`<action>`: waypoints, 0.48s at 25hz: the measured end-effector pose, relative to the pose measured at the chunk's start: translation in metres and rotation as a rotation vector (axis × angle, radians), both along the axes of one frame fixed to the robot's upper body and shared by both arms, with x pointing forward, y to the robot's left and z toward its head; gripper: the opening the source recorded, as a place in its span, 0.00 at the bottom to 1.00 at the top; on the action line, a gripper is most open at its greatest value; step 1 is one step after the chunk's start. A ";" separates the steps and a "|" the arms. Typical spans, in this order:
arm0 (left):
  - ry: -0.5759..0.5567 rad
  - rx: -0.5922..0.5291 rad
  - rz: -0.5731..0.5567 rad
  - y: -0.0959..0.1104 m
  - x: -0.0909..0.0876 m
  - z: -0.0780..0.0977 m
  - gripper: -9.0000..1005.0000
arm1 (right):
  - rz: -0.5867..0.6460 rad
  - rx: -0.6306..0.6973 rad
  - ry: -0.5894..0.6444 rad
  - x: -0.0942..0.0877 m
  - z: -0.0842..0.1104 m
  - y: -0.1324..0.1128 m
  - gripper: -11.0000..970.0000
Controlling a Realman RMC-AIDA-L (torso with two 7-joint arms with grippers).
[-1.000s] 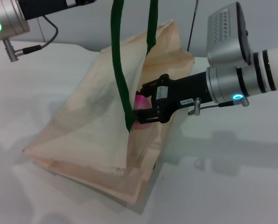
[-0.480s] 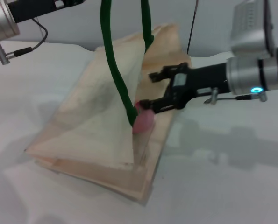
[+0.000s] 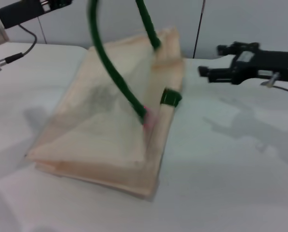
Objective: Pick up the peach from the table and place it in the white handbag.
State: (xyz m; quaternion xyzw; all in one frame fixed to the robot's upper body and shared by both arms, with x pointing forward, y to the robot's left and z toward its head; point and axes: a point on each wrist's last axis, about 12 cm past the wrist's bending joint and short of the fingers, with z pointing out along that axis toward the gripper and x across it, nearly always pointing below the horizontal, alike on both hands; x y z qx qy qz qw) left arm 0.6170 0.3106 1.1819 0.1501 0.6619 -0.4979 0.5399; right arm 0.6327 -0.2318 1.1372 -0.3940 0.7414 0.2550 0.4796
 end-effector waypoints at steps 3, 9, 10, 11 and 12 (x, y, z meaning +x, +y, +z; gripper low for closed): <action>0.007 -0.007 0.032 0.005 -0.002 -0.004 0.13 | -0.067 0.033 -0.003 -0.001 -0.001 -0.017 0.91; -0.011 -0.011 0.125 0.018 -0.008 -0.015 0.34 | -0.166 0.070 -0.032 -0.003 -0.003 -0.041 0.91; -0.028 -0.009 0.142 0.020 -0.011 -0.017 0.38 | -0.177 0.076 -0.038 -0.003 -0.004 -0.043 0.91; -0.041 -0.006 0.157 0.022 -0.013 -0.020 0.42 | -0.188 0.082 -0.045 -0.003 -0.004 -0.046 0.91; -0.055 -0.003 0.176 0.023 -0.014 -0.022 0.46 | -0.201 0.088 -0.050 -0.004 -0.005 -0.048 0.91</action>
